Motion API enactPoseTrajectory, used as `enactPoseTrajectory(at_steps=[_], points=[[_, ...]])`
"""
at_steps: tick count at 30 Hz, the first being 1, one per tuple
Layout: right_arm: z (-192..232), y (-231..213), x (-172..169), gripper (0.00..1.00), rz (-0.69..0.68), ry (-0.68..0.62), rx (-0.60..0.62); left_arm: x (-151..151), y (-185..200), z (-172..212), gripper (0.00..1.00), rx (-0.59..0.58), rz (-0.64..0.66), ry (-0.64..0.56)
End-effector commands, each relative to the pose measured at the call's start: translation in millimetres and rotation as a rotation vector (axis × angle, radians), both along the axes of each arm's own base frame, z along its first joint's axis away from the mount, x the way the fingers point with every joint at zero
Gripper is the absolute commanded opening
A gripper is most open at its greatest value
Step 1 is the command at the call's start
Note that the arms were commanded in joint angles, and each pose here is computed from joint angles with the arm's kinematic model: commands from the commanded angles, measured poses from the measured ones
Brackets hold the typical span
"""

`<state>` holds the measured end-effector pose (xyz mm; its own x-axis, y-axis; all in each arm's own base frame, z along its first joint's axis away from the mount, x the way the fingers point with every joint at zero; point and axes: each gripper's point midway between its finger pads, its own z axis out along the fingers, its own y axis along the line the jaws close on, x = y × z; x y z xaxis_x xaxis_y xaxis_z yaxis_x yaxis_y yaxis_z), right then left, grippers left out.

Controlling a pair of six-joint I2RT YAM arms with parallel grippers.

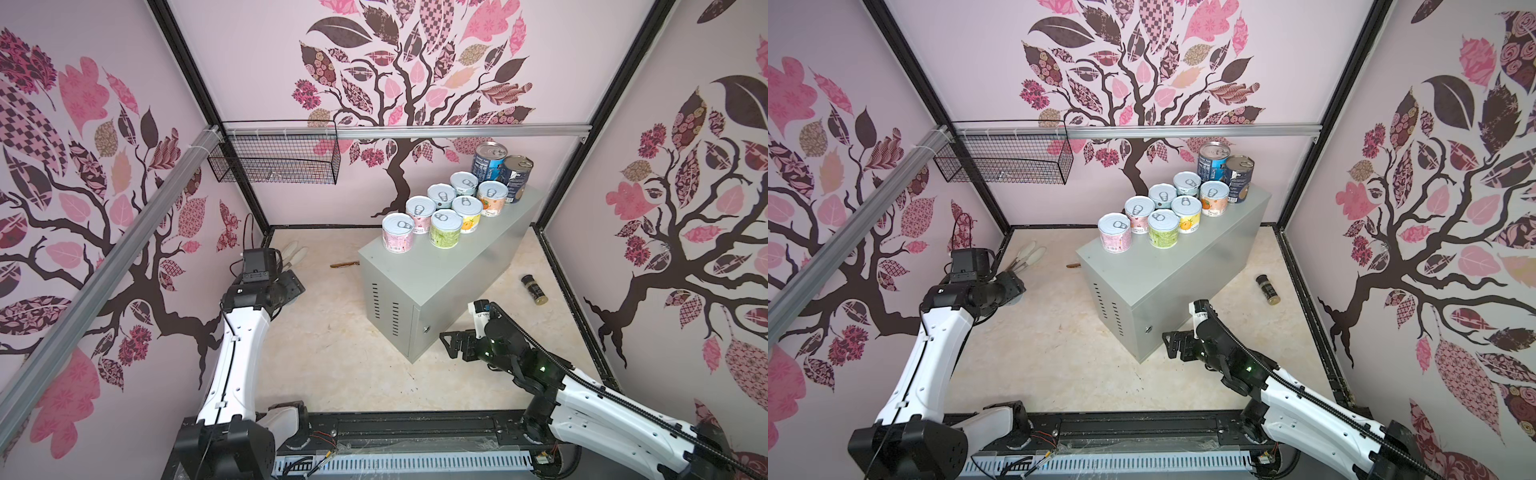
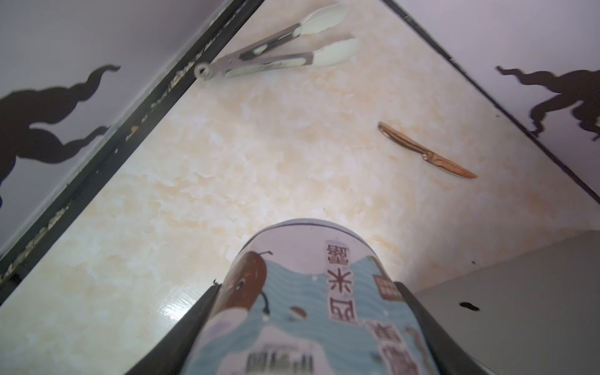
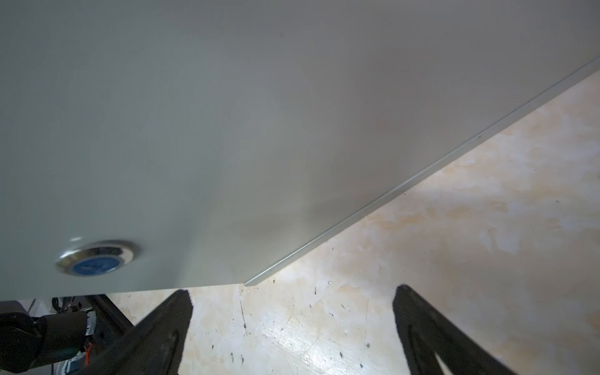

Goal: Place and organize the canned foods onto the counter
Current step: 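Lift the blue-and-white can with the left gripper while the right gripper rises, then carry the blue-and-white can with the left gripper up over the cabinet top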

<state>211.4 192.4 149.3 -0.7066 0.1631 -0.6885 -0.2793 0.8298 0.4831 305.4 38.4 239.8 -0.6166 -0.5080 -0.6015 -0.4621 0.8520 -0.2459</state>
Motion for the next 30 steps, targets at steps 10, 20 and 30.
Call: enactPoseTrajectory(at_steps=[10, 20, 30], points=[[71.6, -42.6, 7.0, 1.00, -0.154, -0.136, -0.063, -36.4, -49.7, 106.2, 0.43, 0.030, -0.251, -0.274], [111.2, -58.1, 12.7, 1.00, -0.227, -0.206, -0.080, -75.7, -90.8, 161.9, 0.44, -0.025, -0.443, -0.368], [142.0, -60.2, 22.2, 1.00, -0.253, -0.261, -0.113, -85.8, -140.1, 182.9, 0.44, 0.018, -0.645, -0.377]])
